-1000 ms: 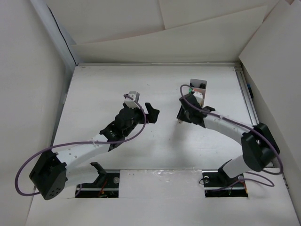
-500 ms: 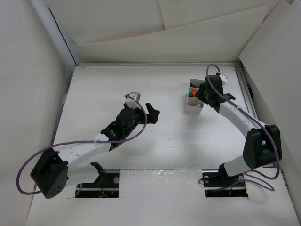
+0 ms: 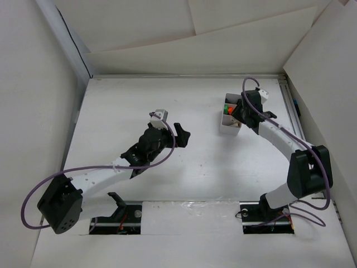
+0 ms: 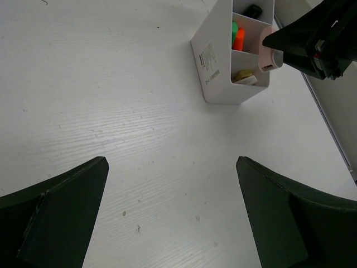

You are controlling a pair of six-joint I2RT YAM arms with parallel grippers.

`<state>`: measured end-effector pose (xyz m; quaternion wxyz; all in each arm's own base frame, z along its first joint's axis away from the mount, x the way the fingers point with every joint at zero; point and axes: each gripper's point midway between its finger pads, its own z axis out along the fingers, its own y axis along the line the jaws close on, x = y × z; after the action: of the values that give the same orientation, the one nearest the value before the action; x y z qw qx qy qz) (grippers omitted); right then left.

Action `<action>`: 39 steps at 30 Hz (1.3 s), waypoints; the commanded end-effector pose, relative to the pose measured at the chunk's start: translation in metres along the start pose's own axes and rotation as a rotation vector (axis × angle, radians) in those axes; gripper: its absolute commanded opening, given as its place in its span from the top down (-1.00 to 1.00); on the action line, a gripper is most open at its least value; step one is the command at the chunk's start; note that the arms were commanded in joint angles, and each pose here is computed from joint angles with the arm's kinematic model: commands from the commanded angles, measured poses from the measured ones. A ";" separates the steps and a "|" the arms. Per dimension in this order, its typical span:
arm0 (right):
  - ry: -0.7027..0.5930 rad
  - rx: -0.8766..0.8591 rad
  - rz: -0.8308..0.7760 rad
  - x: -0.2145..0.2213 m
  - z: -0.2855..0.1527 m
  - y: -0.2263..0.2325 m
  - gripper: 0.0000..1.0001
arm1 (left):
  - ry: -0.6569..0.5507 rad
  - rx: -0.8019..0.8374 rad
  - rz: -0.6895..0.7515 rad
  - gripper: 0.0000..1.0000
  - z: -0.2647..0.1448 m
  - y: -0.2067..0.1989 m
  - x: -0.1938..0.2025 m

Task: Sort the stationery into containers
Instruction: Place the stapler in the storage box.

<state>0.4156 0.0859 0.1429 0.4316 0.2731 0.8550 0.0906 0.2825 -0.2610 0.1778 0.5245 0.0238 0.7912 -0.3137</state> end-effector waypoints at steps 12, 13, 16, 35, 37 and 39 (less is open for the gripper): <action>-0.172 0.139 0.002 -0.004 0.010 0.005 0.61 | -0.038 0.027 -0.016 -1.00 0.000 -0.006 -0.010; -0.178 0.139 0.005 -0.002 0.009 0.007 0.61 | -0.038 0.027 -0.016 -1.00 0.000 -0.006 -0.010; -0.189 0.162 0.012 0.001 0.009 0.005 0.48 | -0.038 0.027 -0.016 -1.00 0.000 -0.006 -0.010; -0.221 0.168 0.012 0.011 -0.004 0.010 -0.16 | -0.038 0.027 -0.016 -1.00 -0.001 -0.005 -0.009; -0.221 0.168 0.012 0.011 -0.004 0.010 -0.16 | -0.038 0.027 -0.016 -1.00 -0.001 -0.005 -0.009; -0.223 0.154 0.020 0.011 -0.007 0.014 -0.16 | -0.038 0.027 -0.016 -1.00 -0.001 -0.005 -0.009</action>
<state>0.4115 0.1030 0.1289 0.4815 0.3112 0.8193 -0.0121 0.2824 -0.2616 0.1783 0.5245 0.0243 0.7905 -0.3153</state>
